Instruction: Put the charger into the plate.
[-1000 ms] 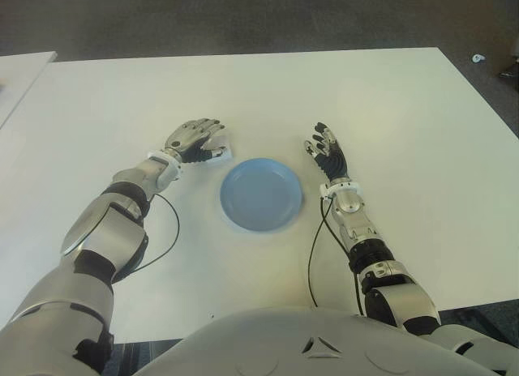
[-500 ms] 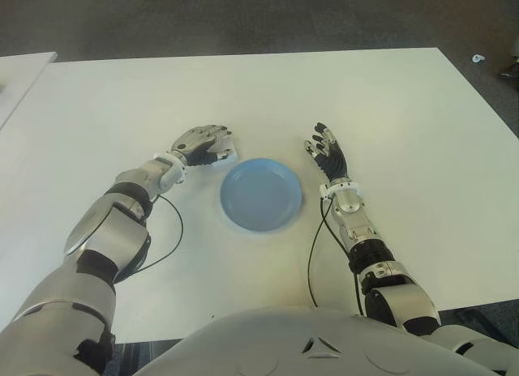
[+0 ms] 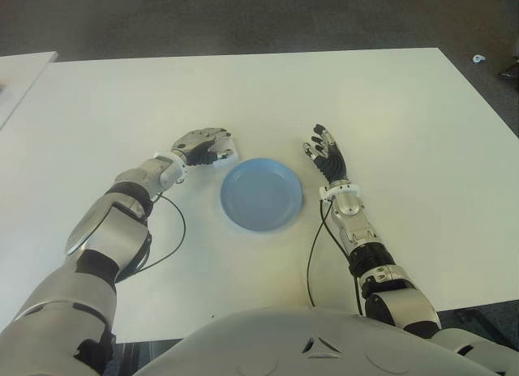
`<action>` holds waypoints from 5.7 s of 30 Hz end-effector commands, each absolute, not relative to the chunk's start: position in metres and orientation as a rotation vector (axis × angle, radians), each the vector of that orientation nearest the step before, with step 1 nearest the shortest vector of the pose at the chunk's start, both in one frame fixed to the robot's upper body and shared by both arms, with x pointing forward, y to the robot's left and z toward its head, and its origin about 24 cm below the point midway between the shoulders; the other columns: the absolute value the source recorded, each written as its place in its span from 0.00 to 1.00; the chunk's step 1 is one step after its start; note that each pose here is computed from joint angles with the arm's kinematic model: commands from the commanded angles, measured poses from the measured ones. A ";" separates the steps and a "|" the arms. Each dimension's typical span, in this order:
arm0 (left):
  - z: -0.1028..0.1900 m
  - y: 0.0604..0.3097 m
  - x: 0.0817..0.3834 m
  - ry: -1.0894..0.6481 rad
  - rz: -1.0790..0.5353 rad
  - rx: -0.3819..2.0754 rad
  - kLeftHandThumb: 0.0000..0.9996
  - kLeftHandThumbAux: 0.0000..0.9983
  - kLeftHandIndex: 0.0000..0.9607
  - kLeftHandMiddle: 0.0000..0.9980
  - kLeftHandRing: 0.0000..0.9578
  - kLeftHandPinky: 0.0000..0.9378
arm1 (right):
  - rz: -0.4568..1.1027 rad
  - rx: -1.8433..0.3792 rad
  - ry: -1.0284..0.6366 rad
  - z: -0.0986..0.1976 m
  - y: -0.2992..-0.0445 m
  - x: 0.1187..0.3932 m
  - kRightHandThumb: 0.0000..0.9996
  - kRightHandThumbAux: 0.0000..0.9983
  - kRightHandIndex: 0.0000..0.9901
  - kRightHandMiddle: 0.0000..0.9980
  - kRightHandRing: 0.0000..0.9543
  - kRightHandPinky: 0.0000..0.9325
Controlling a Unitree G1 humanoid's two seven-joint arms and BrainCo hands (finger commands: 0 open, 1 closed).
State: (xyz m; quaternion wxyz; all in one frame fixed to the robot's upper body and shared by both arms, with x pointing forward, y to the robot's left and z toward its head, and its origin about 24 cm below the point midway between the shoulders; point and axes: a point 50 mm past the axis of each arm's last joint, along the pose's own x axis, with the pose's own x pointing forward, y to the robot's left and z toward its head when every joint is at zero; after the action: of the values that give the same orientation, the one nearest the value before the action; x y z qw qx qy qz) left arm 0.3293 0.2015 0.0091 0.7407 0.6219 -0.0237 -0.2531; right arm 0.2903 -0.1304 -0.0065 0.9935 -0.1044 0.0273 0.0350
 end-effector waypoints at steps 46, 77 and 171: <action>-0.008 0.218 0.312 0.111 -0.453 1.077 0.30 0.26 0.00 0.00 0.00 0.00 | 0.114 -0.227 0.221 -0.034 -0.133 0.267 0.13 0.61 0.05 0.12 0.14 0.20; -0.003 0.225 0.313 0.094 -0.353 0.984 0.22 0.24 0.00 0.00 0.00 0.00 | 0.150 -0.224 0.204 -0.036 -0.133 0.267 0.14 0.67 0.05 0.16 0.20 0.26; -0.006 0.224 0.306 -0.003 -0.625 1.365 0.47 0.15 0.00 0.00 0.00 0.00 | 0.188 -0.265 0.132 -0.036 -0.116 0.258 0.00 0.63 0.06 0.17 0.21 0.25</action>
State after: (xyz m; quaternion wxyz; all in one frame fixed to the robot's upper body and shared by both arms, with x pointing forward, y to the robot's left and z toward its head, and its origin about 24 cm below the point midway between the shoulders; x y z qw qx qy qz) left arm 0.3111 0.2251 0.0019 0.7448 0.6120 -0.0143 -0.2655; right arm 0.2752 -0.1233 -0.0110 0.9898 -0.1249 0.0032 0.0686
